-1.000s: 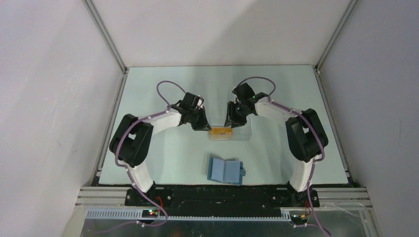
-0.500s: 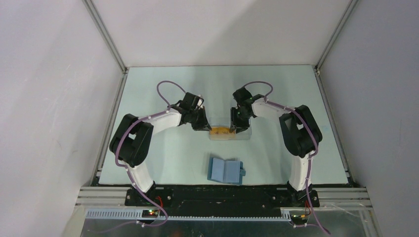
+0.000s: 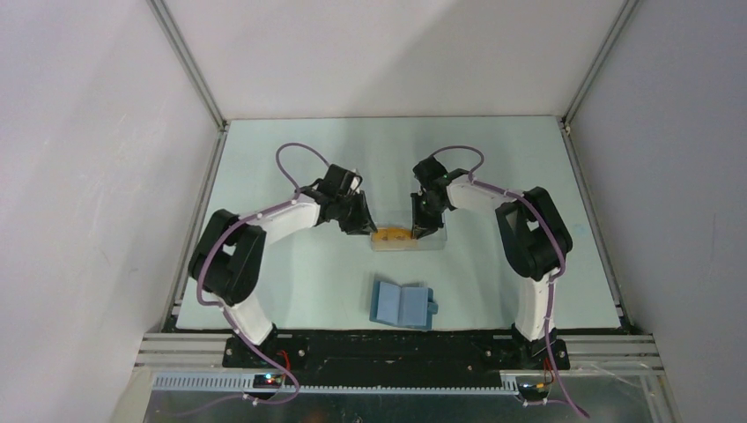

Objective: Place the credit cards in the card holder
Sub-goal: Pick up the credit card from the storage box.

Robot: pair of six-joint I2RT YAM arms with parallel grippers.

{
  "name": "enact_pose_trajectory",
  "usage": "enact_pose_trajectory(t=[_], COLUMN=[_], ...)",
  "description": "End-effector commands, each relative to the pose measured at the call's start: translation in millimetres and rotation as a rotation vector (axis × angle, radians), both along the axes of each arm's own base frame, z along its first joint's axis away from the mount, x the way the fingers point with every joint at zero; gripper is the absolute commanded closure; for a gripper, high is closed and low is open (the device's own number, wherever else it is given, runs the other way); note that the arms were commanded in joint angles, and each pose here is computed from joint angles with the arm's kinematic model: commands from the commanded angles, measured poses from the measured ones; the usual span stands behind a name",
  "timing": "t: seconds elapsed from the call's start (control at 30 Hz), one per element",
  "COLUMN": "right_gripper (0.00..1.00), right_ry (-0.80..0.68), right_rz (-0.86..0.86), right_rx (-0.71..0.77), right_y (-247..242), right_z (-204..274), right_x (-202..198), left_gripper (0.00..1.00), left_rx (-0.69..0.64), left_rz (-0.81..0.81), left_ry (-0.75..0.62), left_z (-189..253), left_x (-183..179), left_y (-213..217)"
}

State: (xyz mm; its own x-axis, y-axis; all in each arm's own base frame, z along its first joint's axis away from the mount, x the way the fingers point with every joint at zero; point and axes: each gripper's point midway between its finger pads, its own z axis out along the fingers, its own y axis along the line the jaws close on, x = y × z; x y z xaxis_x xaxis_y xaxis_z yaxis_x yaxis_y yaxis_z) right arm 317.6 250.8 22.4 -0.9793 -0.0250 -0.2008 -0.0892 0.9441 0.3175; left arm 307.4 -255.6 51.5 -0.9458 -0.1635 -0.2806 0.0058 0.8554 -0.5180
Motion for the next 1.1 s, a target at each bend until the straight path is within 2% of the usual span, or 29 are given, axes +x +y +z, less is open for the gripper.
enact_pose_trajectory(t=[0.0, 0.17, 0.5, 0.67, 0.77, 0.9, 0.93, 1.07], right_gripper=[0.80, 0.87, 0.99, 1.00, 1.00, 1.00, 1.00, 1.00], right_ry=[0.024, 0.026, 0.050, 0.052, 0.056, 0.063, 0.072, 0.076], right_rz=[0.021, 0.020, 0.012, 0.017, 0.024, 0.038, 0.039, 0.043], right_rx=[-0.060, -0.044, -0.017, -0.004, 0.019, 0.083, 0.104, 0.164], right_y=[-4.0, -2.1, -4.5, -3.2, 0.9, 11.3, 13.7, 22.1], right_z=[-19.8, -20.8, -28.6, -28.6, -27.3, -23.0, -21.6, -15.6], right_x=[-5.9, -5.6, -8.9, -9.7, -10.7, -11.6, -12.5, -12.0], left_gripper=[0.68, 0.53, 0.52, 0.54, 0.60, 0.78, 0.85, 0.97], left_rx=[-0.063, -0.094, -0.132, -0.142, -0.151, -0.153, -0.155, -0.156], left_rz=[-0.025, -0.046, -0.104, -0.104, -0.107, -0.104, -0.106, -0.107], left_ry=[-0.110, -0.154, 0.004, 0.023, 0.035, 0.044, 0.044, 0.021], left_z=[51.2, 71.7, 32.7, 22.9, 18.0, 14.0, 14.2, 20.5], left_x=[1.2, -0.5, -9.9, -6.1, -3.8, -1.3, -1.2, -0.1], left_y=[-7.9, -17.2, -38.7, -44.2, -48.5, -50.9, -51.6, -50.9])
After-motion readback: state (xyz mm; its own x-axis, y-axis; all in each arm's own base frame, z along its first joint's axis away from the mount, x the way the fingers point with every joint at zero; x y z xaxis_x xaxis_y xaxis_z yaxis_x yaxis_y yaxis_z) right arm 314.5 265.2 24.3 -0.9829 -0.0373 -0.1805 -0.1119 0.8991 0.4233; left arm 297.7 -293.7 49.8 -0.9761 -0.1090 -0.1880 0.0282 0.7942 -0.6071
